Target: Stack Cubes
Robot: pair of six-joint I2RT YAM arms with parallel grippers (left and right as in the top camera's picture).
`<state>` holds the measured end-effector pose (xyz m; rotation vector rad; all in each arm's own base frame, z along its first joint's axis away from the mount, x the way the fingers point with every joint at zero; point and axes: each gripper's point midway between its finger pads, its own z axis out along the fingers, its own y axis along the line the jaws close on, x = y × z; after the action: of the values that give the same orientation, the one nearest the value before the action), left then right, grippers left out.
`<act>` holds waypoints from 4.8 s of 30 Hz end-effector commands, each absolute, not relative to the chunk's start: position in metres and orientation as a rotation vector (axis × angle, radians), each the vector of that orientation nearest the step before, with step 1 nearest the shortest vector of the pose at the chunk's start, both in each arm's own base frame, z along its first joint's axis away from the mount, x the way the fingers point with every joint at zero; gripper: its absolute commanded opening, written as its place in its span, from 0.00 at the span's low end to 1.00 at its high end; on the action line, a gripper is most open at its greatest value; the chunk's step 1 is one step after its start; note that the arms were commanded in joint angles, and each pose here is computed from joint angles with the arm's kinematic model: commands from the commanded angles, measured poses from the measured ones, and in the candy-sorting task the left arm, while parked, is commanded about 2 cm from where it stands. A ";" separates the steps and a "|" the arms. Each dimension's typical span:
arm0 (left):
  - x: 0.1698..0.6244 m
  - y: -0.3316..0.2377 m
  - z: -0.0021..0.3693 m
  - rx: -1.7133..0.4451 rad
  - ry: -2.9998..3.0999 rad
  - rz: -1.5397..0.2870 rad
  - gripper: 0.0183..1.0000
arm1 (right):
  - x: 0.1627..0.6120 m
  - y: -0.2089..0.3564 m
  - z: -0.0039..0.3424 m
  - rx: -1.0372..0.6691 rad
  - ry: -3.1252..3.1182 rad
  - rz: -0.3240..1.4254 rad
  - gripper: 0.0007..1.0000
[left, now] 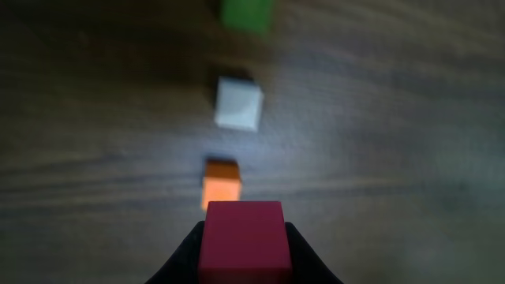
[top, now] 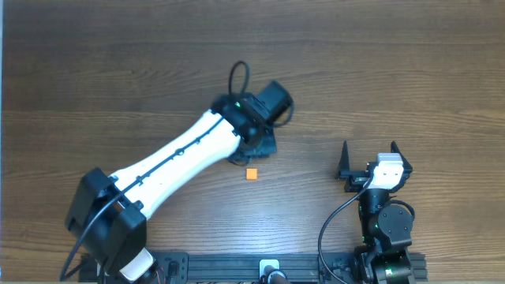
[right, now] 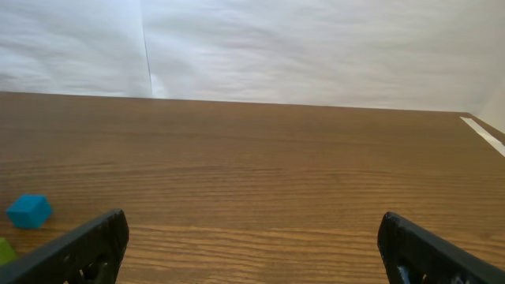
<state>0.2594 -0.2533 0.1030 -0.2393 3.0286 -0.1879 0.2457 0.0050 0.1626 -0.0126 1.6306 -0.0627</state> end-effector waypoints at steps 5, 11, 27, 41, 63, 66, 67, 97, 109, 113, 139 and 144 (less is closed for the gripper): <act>0.288 -0.246 0.076 -0.201 3.038 -0.158 0.04 | 0.246 0.005 0.161 -0.016 1.629 -0.065 0.99; 0.293 -0.254 0.054 -0.165 3.052 -0.142 0.04 | 0.246 0.005 0.161 -0.016 1.629 -0.065 0.99; 0.290 -0.252 0.035 -0.121 3.091 -0.087 0.04 | 0.246 0.005 0.161 -0.016 1.629 -0.065 0.99; 0.292 -0.255 0.030 -0.038 3.093 -0.095 0.04 | 0.246 0.005 0.161 -0.016 1.629 -0.065 0.99; 0.286 -0.257 0.024 0.009 3.122 -0.094 0.05 | 0.246 0.005 0.161 -0.016 1.629 -0.065 0.99; 0.285 -0.256 0.023 0.008 3.127 -0.088 0.05 | 0.246 0.005 0.161 -0.017 1.629 -0.065 0.99; 0.285 -0.256 0.023 0.008 3.127 -0.089 0.05 | 0.246 0.005 0.161 -0.016 1.629 -0.065 0.99; 0.285 -0.257 0.020 0.009 3.132 -0.088 0.32 | 0.246 0.005 0.161 -0.016 1.629 -0.065 0.99; 0.286 -0.258 0.020 0.009 3.131 -0.096 0.41 | 0.246 0.005 0.161 -0.017 1.629 -0.065 0.99; 0.286 -0.259 0.020 0.010 3.130 -0.104 0.45 | 0.246 0.005 0.161 -0.017 1.629 -0.065 0.99; 0.237 -0.265 0.081 -0.095 3.055 -0.164 0.68 | 0.246 0.005 0.161 -0.016 1.629 -0.065 0.99; 0.199 -0.244 0.063 -0.193 3.098 -0.222 0.68 | 0.246 0.005 0.161 -0.016 1.629 -0.065 0.99</act>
<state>0.2212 -0.2585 0.0746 -0.0630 3.0611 -0.2144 0.2457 0.0050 0.1628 -0.0122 1.6303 -0.0624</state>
